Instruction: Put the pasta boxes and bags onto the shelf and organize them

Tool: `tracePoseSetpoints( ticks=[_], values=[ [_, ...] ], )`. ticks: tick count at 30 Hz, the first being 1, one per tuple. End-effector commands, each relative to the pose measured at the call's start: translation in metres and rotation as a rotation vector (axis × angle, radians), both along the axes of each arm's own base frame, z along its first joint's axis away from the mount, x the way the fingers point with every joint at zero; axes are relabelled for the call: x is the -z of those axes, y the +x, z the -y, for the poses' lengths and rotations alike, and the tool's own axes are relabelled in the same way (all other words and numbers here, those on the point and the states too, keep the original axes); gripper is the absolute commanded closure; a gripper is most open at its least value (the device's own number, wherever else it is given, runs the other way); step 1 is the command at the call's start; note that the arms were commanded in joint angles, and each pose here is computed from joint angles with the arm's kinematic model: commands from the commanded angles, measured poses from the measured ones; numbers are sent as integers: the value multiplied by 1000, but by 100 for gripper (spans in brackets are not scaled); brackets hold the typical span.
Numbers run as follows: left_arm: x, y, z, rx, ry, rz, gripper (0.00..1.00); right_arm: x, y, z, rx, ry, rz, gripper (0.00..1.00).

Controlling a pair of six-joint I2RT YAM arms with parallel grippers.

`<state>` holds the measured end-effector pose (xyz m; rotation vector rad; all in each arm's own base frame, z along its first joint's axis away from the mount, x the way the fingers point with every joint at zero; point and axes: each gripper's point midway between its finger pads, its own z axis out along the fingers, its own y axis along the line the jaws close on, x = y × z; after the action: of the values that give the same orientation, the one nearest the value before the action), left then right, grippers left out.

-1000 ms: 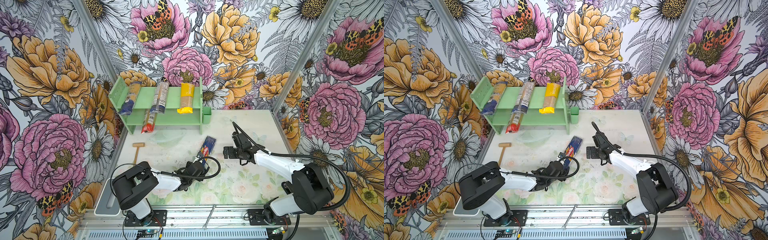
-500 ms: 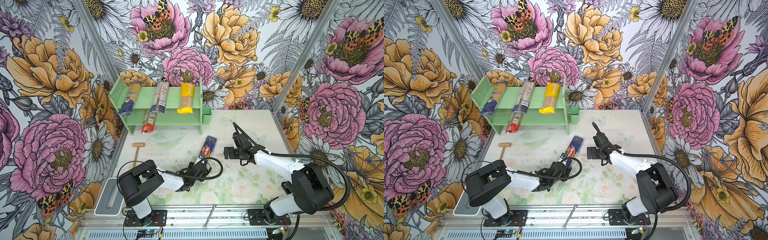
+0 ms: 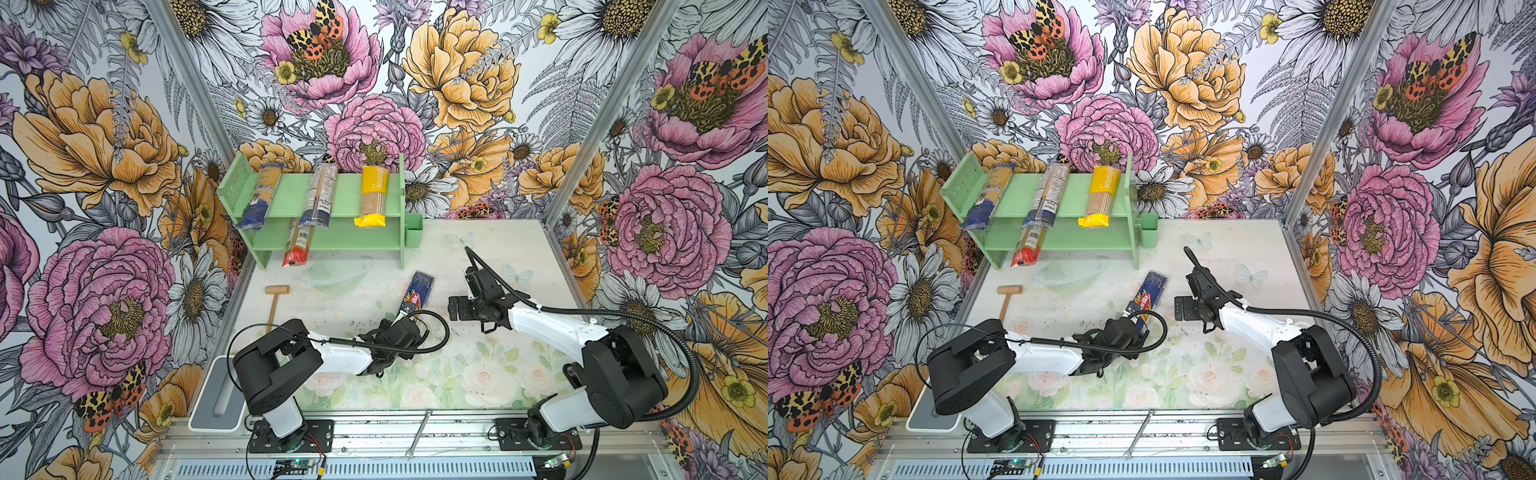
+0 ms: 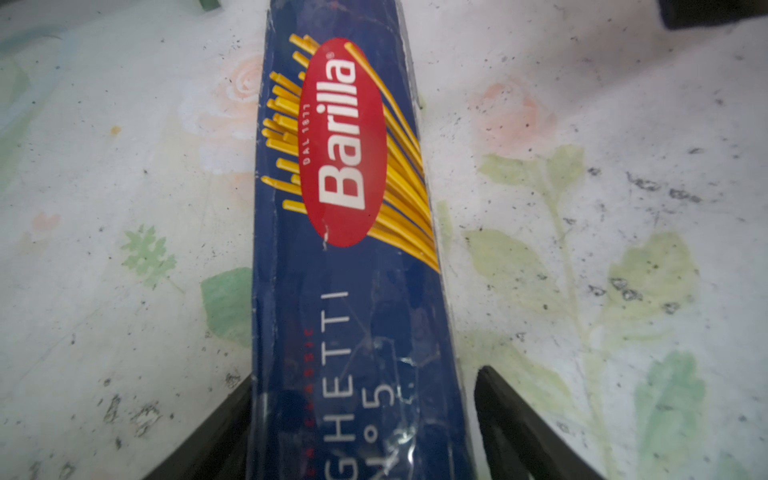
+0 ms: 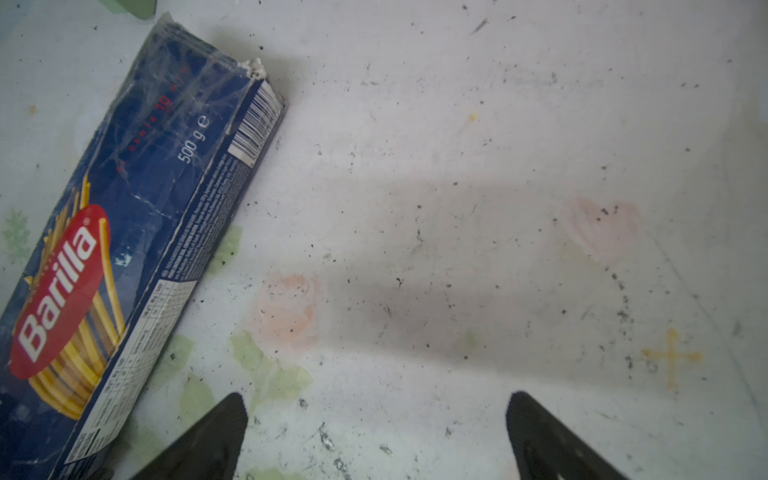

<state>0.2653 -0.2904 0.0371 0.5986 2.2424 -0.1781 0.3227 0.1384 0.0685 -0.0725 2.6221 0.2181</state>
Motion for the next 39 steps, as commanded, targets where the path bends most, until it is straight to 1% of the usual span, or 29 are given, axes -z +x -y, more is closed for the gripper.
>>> tracePoseSetpoints(
  ticks=[1,9,16,18,24,26,35,39],
  values=[
    [-17,7,13,15,-51,26,21,-8,3,4,5,3,36,0],
    [-11,16,23,12,-94,25,21,-8,1,10,17,1,40,0],
    [0,23,24,1,-95,-4,21,-6,1,12,22,-1,35,1],
    [4,23,22,-2,-96,-18,21,-6,1,13,24,-1,33,1],
    [16,17,15,-20,-88,-42,28,-5,1,14,24,-4,31,0],
    [19,16,12,-22,-81,-47,33,-6,2,13,21,-3,32,0],
    [25,14,11,-28,-72,-55,73,-11,5,12,16,-1,49,0],
    [25,12,9,-28,-67,-55,88,-16,5,14,18,-2,61,0]
  ],
)
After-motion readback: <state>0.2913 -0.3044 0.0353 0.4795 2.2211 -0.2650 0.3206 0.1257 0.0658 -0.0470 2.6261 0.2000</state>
